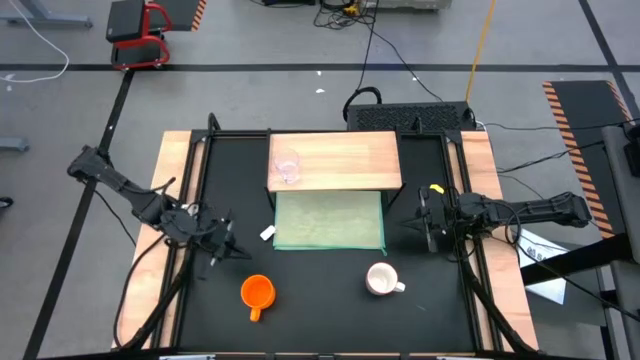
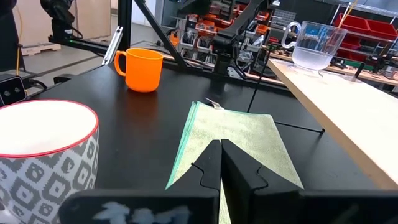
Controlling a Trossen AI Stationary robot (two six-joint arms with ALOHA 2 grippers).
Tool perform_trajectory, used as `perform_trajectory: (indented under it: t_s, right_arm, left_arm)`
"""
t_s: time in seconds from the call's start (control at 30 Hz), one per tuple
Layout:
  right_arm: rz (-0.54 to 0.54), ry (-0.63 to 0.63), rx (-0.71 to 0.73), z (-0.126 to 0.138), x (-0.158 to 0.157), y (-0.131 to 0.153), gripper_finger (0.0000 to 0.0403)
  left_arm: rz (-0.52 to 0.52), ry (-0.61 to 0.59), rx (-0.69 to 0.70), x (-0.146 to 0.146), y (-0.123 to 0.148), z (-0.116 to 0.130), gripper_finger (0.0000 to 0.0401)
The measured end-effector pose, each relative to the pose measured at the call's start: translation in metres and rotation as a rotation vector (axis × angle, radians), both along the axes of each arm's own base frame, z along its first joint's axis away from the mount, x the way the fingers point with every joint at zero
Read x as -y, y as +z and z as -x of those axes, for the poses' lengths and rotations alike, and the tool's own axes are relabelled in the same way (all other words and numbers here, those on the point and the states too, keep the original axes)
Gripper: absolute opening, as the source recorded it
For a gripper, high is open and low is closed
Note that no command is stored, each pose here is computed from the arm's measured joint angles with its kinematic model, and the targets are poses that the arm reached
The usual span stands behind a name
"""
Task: Stack small to large cups/mugs on shelf
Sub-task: Put the orange mug on the shelf
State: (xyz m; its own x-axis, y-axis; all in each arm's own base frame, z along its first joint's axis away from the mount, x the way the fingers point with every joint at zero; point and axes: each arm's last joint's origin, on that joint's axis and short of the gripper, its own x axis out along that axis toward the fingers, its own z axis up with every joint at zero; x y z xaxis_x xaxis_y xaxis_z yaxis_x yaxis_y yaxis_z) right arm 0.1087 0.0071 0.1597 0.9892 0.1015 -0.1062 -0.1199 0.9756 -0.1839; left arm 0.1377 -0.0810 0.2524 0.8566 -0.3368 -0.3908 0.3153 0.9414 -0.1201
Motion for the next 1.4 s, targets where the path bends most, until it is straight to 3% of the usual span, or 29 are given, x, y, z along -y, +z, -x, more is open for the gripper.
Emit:
perform_trajectory:
  t_s: [0.53,0.9,1.0,1.4]
  right_arm:
    - [0.000,0.000,0.003,0.000,0.000,0.000,0.0000]
    - [-0.014,-0.002,0.002,0.000,0.000,0.000,0.0000]
    - [-0.019,-0.002,0.001,0.000,0.000,0.000,0.0000]
    - [-0.011,-0.001,0.002,0.000,0.000,0.000,0.0000]
  left_arm:
    - [0.048,-0.058,-0.006,0.029,-0.007,-0.015,0.0000]
    - [-0.060,-0.035,-0.180,0.040,0.022,-0.030,0.0000]
    - [-0.046,-0.013,-0.221,0.042,0.027,-0.032,0.0000]
    - [-0.110,0.016,-0.437,0.059,0.028,-0.057,0.0000]
